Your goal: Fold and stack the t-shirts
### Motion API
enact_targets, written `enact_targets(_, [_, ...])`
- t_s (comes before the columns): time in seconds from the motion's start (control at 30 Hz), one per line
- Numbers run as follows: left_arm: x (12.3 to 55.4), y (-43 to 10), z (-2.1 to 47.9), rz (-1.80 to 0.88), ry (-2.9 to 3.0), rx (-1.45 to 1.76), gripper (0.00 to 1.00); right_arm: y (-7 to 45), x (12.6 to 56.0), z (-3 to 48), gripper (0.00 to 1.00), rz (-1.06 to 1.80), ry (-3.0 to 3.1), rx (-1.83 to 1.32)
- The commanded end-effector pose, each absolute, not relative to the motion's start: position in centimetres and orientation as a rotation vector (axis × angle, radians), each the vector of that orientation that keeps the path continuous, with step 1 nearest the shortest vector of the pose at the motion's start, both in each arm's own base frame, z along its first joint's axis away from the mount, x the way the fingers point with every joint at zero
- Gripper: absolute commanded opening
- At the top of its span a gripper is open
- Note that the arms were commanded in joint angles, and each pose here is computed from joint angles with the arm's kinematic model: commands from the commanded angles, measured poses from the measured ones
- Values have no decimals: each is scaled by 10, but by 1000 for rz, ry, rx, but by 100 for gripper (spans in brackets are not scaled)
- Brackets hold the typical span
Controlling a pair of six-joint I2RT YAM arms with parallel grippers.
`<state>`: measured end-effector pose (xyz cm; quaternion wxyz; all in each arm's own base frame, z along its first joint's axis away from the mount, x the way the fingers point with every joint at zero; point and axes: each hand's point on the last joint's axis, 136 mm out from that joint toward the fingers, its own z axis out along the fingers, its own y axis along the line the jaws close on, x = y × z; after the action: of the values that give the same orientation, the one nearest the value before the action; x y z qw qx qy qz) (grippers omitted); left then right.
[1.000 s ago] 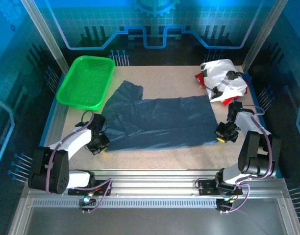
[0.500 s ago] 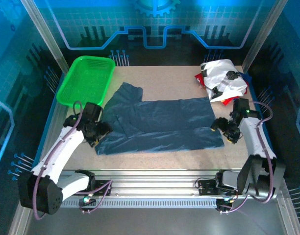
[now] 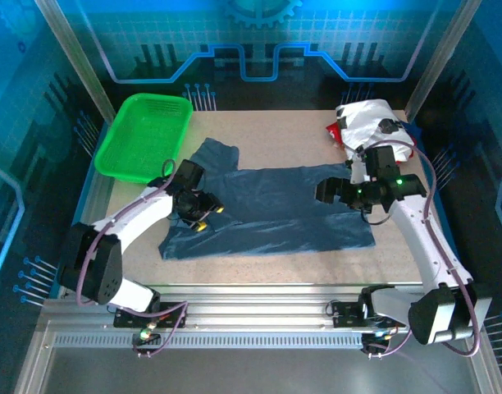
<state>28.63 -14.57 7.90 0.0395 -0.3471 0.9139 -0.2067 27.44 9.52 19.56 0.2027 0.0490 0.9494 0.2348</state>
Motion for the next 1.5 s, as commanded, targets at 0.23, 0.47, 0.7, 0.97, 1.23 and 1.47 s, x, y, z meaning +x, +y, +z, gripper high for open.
enact_targets(0.23, [276, -155, 45, -623, 2855, -1149, 56, 104, 274, 209, 100, 689, 2623, 41])
enact_targets(0.47, [274, -159, 28, -600, 2875, -1169, 51, 105, 276, 203, 100, 698, 2641, 41])
enact_targets(0.7, [276, -159, 19, -568, 2884, -1174, 43, 103, 277, 201, 100, 682, 2646, 46])
enact_targets(0.97, [282, -160, 18, -543, 2893, -1152, 13, 101, 276, 198, 100, 672, 2655, 53])
enact_targets(1.23, [298, -162, 42, -536, 2883, -1043, 5, 100, 276, 197, 100, 668, 2656, 59])
enact_targets(1.47, [318, -170, 53, -548, 2895, -941, 5, 101, 277, 193, 100, 677, 2664, 59])
